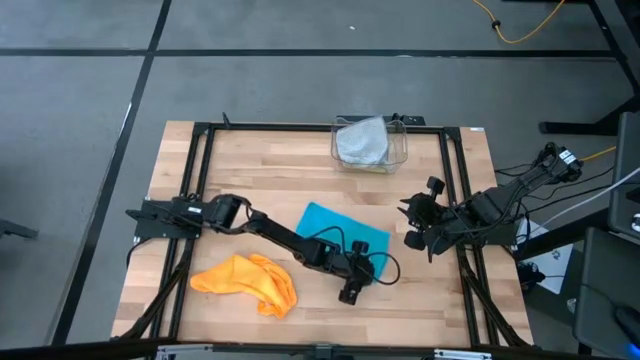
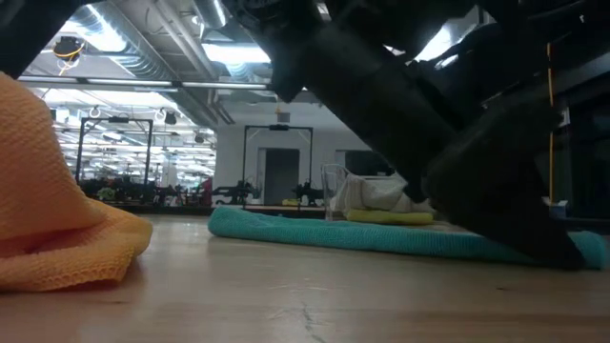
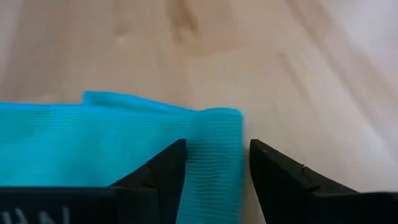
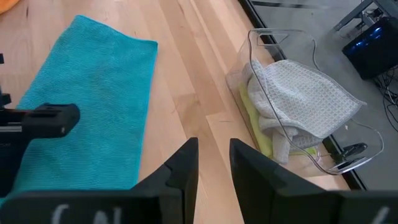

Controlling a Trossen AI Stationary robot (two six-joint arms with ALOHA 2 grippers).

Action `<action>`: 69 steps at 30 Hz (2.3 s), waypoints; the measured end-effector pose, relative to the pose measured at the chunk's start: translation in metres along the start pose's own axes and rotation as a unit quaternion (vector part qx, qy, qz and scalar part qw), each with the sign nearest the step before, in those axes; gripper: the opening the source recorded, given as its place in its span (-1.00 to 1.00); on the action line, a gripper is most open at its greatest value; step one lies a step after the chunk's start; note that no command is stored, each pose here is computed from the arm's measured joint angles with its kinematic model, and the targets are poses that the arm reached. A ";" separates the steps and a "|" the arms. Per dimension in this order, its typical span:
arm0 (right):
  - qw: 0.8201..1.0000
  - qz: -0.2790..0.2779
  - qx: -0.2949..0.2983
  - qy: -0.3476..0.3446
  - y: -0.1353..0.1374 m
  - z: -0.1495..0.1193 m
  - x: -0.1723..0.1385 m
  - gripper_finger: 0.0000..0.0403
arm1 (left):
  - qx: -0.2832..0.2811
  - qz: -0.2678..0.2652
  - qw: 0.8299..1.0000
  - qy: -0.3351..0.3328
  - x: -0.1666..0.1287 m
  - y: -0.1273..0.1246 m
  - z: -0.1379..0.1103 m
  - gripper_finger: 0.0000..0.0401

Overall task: Fold microfiber towels
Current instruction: Fold the blue microfiber towel

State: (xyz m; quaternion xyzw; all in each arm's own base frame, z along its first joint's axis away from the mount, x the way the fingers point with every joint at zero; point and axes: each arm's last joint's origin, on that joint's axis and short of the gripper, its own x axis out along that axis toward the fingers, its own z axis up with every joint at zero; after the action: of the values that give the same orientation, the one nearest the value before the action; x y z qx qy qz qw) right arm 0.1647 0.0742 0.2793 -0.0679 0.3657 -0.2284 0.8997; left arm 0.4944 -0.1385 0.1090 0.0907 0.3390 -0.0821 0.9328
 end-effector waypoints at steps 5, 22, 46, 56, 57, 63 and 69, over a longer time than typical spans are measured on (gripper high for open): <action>1.000 0.000 0.000 0.000 0.000 0.000 0.000 -0.53 | 0.000 0.041 0.999 0.003 -0.005 0.014 0.004 -0.59; 1.000 0.021 -0.001 0.016 0.001 -0.001 0.000 -0.53 | 0.004 0.207 0.978 0.018 -0.087 0.021 0.053 -1.00; 0.999 0.035 0.003 0.027 0.002 -0.002 0.000 -0.53 | -0.153 0.380 0.886 0.219 -0.129 -0.012 -0.008 -1.00; 0.999 0.034 0.010 0.028 0.002 -0.002 0.000 -0.53 | -0.202 0.391 0.856 0.271 -0.130 -0.006 -0.032 -1.00; 0.999 0.034 0.010 0.028 0.002 -0.002 0.000 -0.53 | -0.202 0.395 0.851 0.281 -0.129 -0.004 -0.038 -1.00; 0.999 0.034 0.010 0.028 0.002 -0.002 0.000 -0.53 | -0.216 0.421 0.828 0.303 -0.127 0.003 -0.063 -0.90; 0.999 0.034 0.011 0.028 0.002 -0.002 0.000 -0.53 | -0.197 0.448 0.807 0.330 -0.136 0.005 -0.069 -0.60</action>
State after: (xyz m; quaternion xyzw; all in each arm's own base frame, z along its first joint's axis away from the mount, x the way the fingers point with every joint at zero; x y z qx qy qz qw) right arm 0.1640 0.0759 0.2772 -0.0388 0.3902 -0.2038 0.8970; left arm 0.3499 -0.1054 0.1455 0.0686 0.5573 0.4484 0.6954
